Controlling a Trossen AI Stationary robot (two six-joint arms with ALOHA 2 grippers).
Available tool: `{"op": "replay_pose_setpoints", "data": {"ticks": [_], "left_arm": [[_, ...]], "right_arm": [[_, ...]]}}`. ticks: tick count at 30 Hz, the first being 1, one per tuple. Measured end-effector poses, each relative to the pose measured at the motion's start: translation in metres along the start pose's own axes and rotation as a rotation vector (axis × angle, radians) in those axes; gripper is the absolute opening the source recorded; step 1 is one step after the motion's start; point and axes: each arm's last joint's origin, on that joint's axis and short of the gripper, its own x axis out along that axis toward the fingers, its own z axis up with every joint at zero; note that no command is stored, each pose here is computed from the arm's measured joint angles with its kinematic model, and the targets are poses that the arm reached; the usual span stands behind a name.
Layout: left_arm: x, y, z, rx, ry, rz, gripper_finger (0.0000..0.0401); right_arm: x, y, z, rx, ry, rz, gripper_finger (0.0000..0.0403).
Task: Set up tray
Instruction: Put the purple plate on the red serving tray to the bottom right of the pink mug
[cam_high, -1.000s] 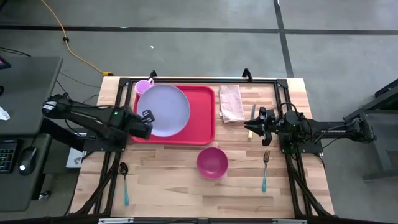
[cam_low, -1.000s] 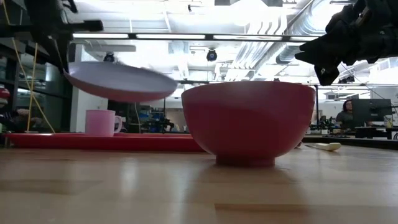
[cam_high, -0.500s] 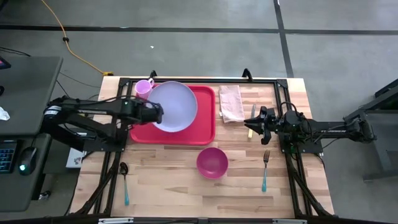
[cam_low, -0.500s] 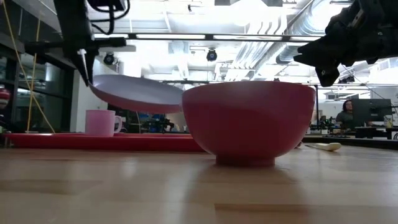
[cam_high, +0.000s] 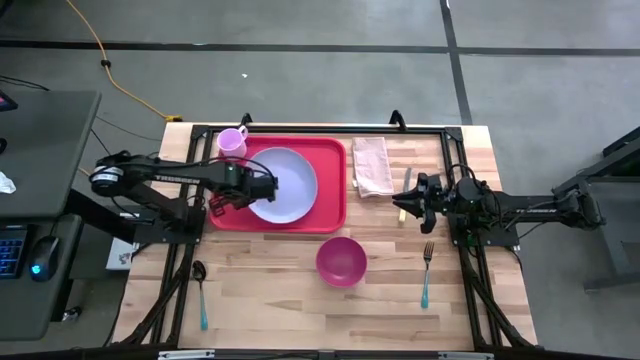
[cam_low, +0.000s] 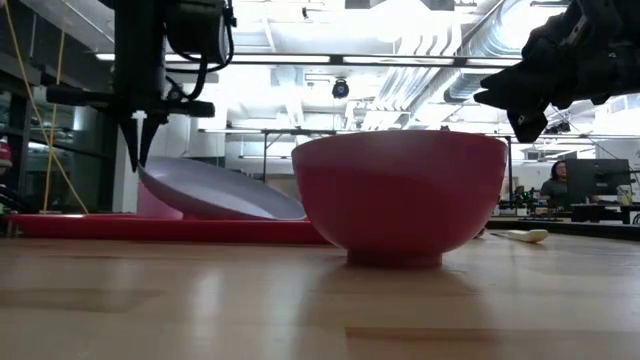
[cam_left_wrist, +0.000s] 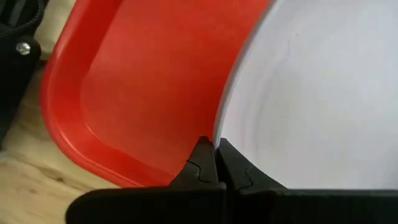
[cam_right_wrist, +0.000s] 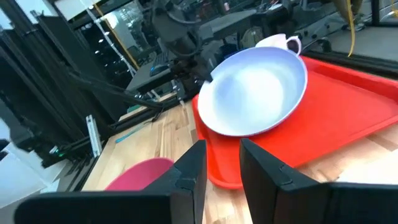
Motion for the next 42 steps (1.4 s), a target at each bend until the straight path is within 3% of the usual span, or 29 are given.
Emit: {"op": "replay_pose_setpoints", "data": {"ticks": [9,38,42], "left_arm": [[0.0,0.009,0.003,0.002,-0.035,0.097,0.001],[0.022,0.004,0.025,-0.029,-0.014,0.109,0.0011],[0.025,0.003,0.028,-0.041,0.0,0.131,0.0028]], "right_arm": [[0.0,0.0,-0.001,0.0,0.014,0.013,0.0073],[0.0,0.0,-0.001,0.009,0.013,0.013,0.0073],[0.0,0.0,-0.001,0.009,0.012,0.013,0.0073]]}}
